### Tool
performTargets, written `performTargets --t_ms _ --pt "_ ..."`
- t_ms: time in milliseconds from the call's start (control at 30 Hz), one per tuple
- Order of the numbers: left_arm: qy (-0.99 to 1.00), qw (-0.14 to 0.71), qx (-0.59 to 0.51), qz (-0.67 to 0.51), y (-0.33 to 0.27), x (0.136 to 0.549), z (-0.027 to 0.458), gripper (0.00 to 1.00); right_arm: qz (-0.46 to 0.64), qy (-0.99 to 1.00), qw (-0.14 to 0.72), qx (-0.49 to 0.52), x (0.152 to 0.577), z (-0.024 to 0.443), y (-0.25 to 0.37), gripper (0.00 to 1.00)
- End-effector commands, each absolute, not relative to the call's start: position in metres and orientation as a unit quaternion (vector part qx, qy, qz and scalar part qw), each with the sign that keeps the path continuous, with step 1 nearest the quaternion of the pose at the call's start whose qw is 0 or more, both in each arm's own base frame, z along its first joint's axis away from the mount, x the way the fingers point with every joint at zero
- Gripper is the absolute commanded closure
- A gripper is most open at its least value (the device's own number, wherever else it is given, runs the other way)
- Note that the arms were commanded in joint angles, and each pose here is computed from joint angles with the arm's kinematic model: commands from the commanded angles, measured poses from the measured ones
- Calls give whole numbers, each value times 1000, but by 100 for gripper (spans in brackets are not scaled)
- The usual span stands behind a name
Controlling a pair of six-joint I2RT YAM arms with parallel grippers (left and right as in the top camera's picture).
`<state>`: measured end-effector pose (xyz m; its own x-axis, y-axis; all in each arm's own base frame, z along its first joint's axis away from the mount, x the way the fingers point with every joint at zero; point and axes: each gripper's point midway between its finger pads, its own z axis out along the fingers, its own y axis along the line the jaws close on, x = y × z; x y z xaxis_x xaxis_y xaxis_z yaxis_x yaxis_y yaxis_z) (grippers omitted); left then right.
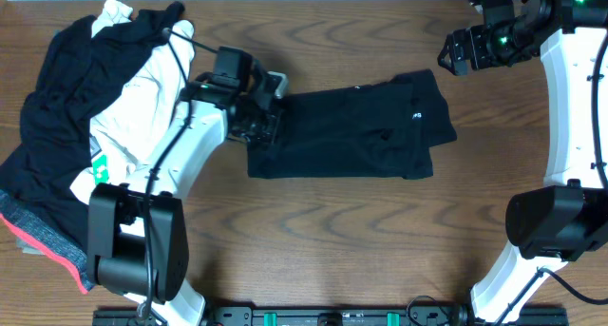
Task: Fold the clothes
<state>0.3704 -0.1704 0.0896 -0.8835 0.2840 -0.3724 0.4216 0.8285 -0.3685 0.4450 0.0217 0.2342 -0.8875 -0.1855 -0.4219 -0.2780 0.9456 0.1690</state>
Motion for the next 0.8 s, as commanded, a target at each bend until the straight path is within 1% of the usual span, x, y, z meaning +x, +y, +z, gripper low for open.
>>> performTargets --t_ms 0,433,467,533,567,767 --pt "946 153 196 -210 -179 371 81 94 110 965 205 -124 446 234 18 5" --pt "942 149 213 -212 -202 371 65 94 111 966 198 -123 443 232 18 5" --pt "942 148 214 -212 -204 371 63 85 111 966 198 -123 443 232 18 5" --pt "940 149 220 -214 -210 370 63 10 111 966 199 -123 443 232 18 5" --pt "939 152 224 -215 -213 370 63 2 111 966 199 -123 443 232 18 5" --pt "929 164 246 -221 -232 367 67 2 110 965 204 -123 446 233 18 5"
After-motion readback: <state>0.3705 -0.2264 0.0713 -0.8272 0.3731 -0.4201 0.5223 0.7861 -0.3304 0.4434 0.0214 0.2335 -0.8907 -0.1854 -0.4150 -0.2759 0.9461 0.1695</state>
